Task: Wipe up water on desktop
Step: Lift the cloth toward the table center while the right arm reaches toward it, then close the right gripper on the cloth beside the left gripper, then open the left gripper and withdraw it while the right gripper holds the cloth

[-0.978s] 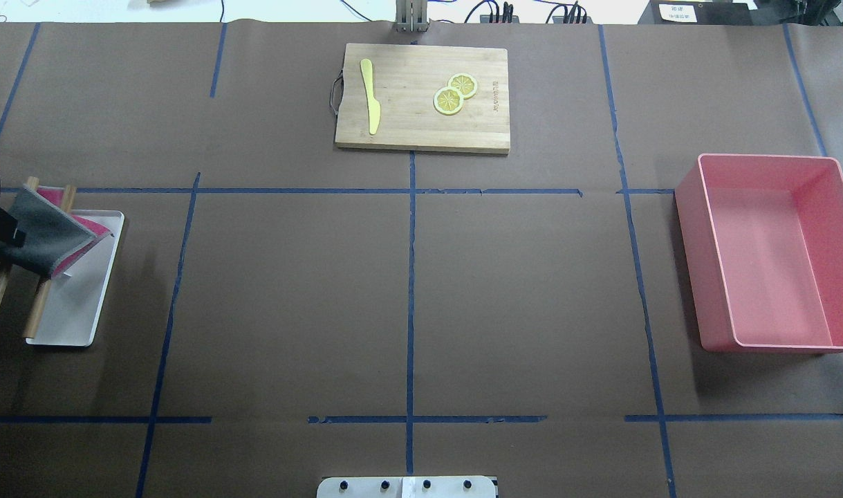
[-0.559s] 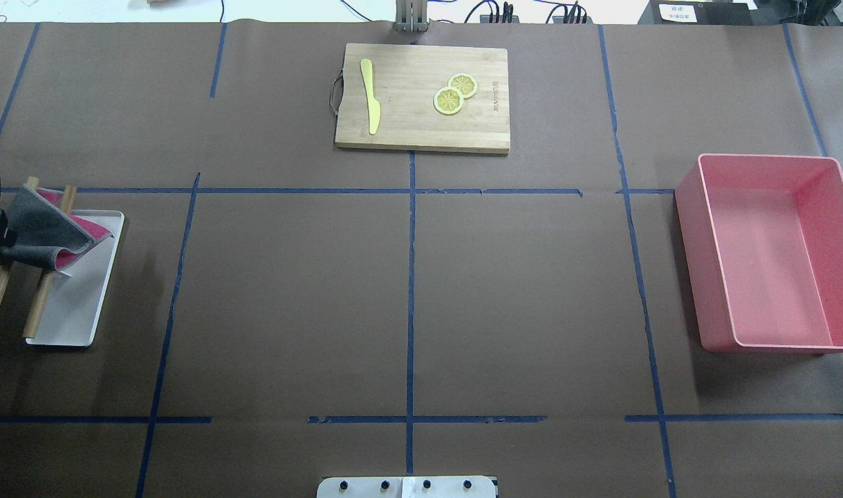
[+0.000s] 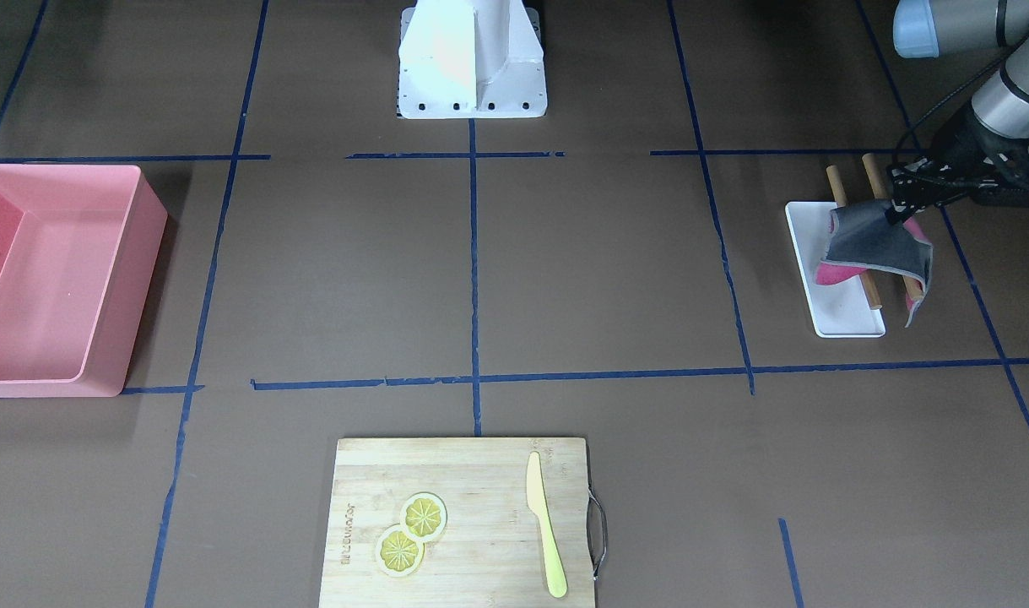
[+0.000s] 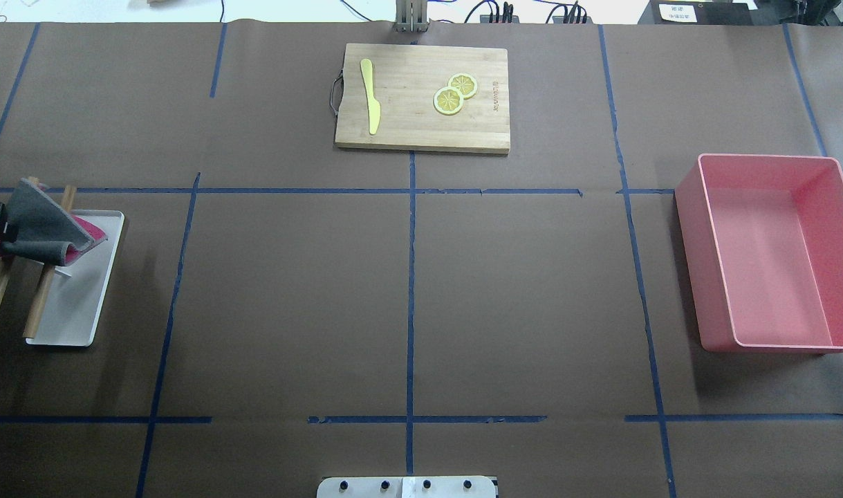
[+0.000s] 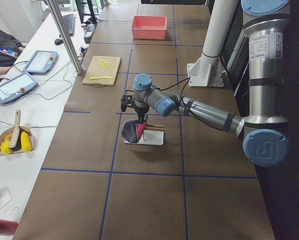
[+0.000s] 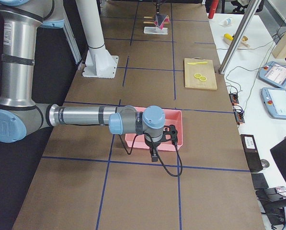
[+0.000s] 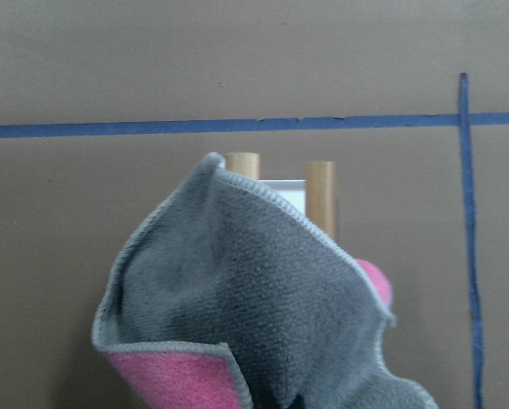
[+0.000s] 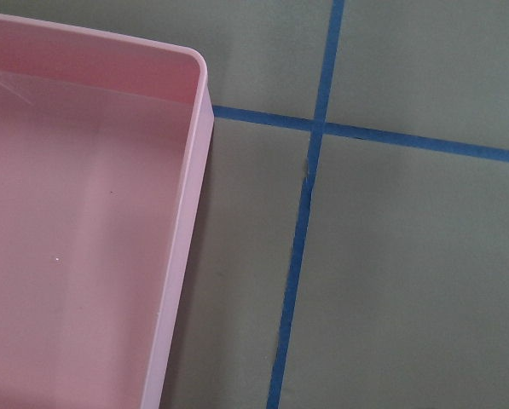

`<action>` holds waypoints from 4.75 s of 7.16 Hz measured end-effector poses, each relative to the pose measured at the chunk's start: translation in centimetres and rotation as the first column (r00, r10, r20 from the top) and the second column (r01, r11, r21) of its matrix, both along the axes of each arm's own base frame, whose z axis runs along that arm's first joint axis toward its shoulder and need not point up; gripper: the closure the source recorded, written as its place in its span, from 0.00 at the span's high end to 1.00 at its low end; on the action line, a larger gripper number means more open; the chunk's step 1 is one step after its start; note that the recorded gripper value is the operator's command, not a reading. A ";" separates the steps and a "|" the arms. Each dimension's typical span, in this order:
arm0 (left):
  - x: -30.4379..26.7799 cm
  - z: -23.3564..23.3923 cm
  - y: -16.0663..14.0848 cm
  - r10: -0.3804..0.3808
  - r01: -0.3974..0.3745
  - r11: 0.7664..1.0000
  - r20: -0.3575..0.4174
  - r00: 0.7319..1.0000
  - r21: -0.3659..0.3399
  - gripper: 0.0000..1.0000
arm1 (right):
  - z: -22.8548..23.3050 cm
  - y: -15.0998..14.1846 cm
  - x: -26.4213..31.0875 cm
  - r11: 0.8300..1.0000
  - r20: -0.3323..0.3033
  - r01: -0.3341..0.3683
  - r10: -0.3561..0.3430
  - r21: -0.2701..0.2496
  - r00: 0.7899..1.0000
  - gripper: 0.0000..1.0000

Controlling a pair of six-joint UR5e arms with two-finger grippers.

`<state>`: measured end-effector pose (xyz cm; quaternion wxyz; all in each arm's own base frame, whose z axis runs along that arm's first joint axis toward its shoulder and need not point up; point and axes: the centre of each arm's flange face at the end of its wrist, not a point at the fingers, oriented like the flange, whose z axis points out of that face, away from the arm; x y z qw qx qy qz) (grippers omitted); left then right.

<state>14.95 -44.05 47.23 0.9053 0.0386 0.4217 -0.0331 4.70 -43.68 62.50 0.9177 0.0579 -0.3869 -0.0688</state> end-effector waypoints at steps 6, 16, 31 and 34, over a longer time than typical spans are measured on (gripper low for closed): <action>10.0 -20.8 -3.8 -0.515 0.322 0.723 -0.167 0.841 -0.612 0.00 | -7.9 -3.7 -5.8 0.908 0.093 0.096 -0.146 0.408 0.985 0.99; 26.1 -37.5 -0.2 -0.490 0.140 0.621 -0.242 0.838 -0.771 0.02 | -40.5 -3.3 -38.9 0.530 0.089 0.141 -0.384 0.836 0.919 0.99; 29.6 -40.6 -1.0 -0.478 0.127 0.633 -0.257 0.840 -0.763 0.16 | -44.1 3.1 -47.8 0.552 0.136 0.087 -0.350 0.829 0.927 0.00; 29.5 -40.3 -1.0 -0.452 0.122 0.674 -0.277 0.848 -0.728 1.00 | -44.3 3.1 -47.8 0.576 0.158 0.076 -0.344 0.814 0.926 0.00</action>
